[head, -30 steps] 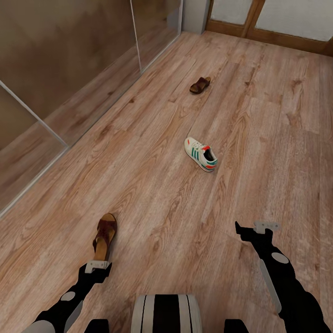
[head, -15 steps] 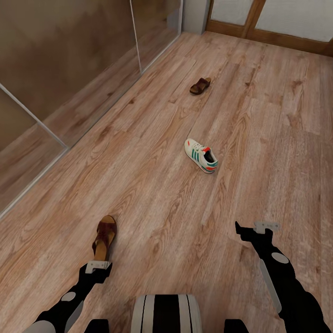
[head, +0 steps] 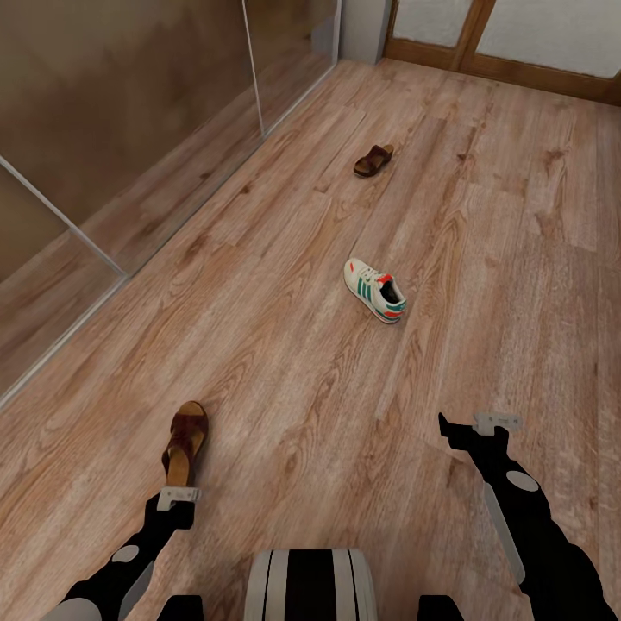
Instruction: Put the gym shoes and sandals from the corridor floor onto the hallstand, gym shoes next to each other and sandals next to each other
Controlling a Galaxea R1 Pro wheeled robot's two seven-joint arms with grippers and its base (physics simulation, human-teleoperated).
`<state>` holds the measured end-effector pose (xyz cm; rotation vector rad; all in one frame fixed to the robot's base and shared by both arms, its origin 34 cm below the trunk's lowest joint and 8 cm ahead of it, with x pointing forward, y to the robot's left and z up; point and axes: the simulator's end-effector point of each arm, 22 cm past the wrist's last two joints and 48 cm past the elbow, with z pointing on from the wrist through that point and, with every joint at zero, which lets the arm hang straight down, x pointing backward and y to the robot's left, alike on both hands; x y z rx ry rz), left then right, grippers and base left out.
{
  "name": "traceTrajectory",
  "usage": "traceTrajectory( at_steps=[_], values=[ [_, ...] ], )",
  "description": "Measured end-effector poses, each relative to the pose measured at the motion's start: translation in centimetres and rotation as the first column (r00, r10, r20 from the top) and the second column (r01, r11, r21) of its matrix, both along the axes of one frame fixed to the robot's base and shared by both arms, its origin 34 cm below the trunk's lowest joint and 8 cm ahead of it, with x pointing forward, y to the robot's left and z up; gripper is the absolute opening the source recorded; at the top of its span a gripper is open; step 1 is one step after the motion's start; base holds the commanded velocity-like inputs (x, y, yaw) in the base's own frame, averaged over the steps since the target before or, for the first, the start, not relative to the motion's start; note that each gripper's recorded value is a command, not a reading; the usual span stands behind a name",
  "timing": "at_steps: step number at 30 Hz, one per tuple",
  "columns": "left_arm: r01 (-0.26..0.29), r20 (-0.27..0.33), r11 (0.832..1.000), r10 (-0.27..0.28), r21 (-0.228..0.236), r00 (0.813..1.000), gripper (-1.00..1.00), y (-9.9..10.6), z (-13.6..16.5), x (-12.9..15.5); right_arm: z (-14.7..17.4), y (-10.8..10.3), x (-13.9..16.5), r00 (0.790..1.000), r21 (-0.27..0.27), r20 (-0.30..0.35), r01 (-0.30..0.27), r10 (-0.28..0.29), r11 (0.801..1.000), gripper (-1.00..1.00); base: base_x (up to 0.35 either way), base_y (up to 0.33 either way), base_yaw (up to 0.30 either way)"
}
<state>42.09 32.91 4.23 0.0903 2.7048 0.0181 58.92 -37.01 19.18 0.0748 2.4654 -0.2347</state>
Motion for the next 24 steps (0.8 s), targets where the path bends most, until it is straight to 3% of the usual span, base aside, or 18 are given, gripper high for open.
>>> traceTrajectory(
  at_steps=[13, 24],
  values=[
    [0.000, 0.000, 1.000, 0.000, 0.004, 1.000, -1.00, 0.1, 0.0, -0.1, -0.1, 0.0, -0.1, 1.000, 0.001, -0.004, 0.001, -0.001, 1.000, 1.00, 0.000, 0.000, 0.000],
    [0.001, 0.052, 1.000, -0.001, 0.005, 0.999, -1.00, 0.1, 1.8, 2.1, 2.1, 0.0, 1.1, 0.999, -0.002, 0.036, 0.000, 0.000, 1.000, 1.00, 0.000, 0.000, 0.000]
  ],
)
